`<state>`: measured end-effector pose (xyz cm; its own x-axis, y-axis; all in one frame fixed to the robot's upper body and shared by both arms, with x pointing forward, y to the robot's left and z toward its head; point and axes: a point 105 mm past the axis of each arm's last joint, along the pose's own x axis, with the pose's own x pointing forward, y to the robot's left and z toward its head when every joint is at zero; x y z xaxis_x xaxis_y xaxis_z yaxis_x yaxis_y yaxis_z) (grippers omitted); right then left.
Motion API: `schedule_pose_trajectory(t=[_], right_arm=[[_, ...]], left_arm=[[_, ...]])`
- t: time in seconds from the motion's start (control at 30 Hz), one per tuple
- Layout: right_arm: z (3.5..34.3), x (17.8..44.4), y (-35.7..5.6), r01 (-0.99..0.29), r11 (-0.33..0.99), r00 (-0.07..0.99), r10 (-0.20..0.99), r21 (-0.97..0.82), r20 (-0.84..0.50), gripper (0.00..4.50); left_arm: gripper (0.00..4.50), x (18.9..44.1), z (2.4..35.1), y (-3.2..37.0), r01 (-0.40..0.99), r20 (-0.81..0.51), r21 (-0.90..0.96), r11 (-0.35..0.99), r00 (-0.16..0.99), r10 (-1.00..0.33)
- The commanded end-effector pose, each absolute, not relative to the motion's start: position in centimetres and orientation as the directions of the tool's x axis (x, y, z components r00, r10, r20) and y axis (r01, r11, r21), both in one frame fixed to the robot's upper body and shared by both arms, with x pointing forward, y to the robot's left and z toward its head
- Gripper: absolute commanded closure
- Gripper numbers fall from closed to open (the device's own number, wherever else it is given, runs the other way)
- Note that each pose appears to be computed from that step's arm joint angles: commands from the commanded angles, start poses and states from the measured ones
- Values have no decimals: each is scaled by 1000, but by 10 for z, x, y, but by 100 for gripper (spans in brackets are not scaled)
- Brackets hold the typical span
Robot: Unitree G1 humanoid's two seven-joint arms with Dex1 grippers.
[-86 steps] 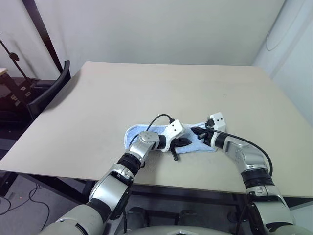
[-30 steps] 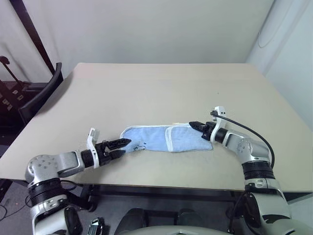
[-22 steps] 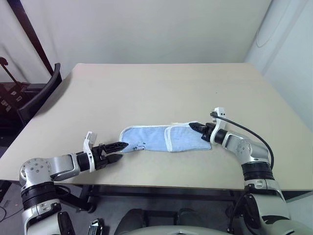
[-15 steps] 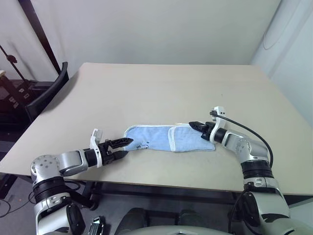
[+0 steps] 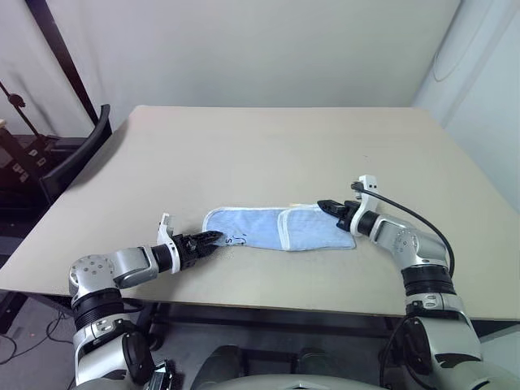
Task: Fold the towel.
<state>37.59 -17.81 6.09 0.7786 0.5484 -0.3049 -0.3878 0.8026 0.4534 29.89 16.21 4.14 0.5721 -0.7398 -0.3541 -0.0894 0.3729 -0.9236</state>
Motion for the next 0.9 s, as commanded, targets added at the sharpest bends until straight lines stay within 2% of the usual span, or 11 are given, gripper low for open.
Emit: schedule_pose_trajectory(t=[0.03, 0.07, 0.1, 0.3, 0.37, 0.5, 0.63, 0.8, 0.9], right_arm=[[75, 383, -183, -393, 809, 806, 532, 438, -260, 450], [75, 383, -184, -391, 810, 806, 531, 438, -262, 450], [74, 382, -184, -390, 810, 806, 530, 438, -262, 450], [77, 381, -186, -397, 810, 807, 532, 432, -256, 450], [80, 381, -190, -402, 809, 811, 532, 429, -243, 450], [94, 373, -192, -465, 779, 798, 574, 421, -181, 450], [111, 362, -198, -523, 743, 785, 611, 417, -103, 450], [123, 351, -204, -553, 725, 776, 627, 411, -62, 450], [119, 351, -212, -517, 758, 801, 592, 398, -87, 450]], left_arm=[[382, 306, 48, 167, -73, -335, -927, 368, 605, -722], [425, 306, 49, 167, -70, -331, -928, 366, 607, -723], [447, 306, 49, 167, -67, -328, -928, 365, 608, -723], [447, 302, 62, 169, 2, -290, -932, 364, 602, -744], [447, 298, 66, 172, 41, -304, -914, 403, 590, -748], [447, 296, 85, 168, 195, -300, -858, 476, 560, -772], [447, 303, 114, 155, 373, -230, -804, 463, 522, -821], [447, 312, 141, 129, 539, -170, -750, 384, 404, -899], [447, 318, 144, 108, 634, -183, -693, 342, 304, -935]])
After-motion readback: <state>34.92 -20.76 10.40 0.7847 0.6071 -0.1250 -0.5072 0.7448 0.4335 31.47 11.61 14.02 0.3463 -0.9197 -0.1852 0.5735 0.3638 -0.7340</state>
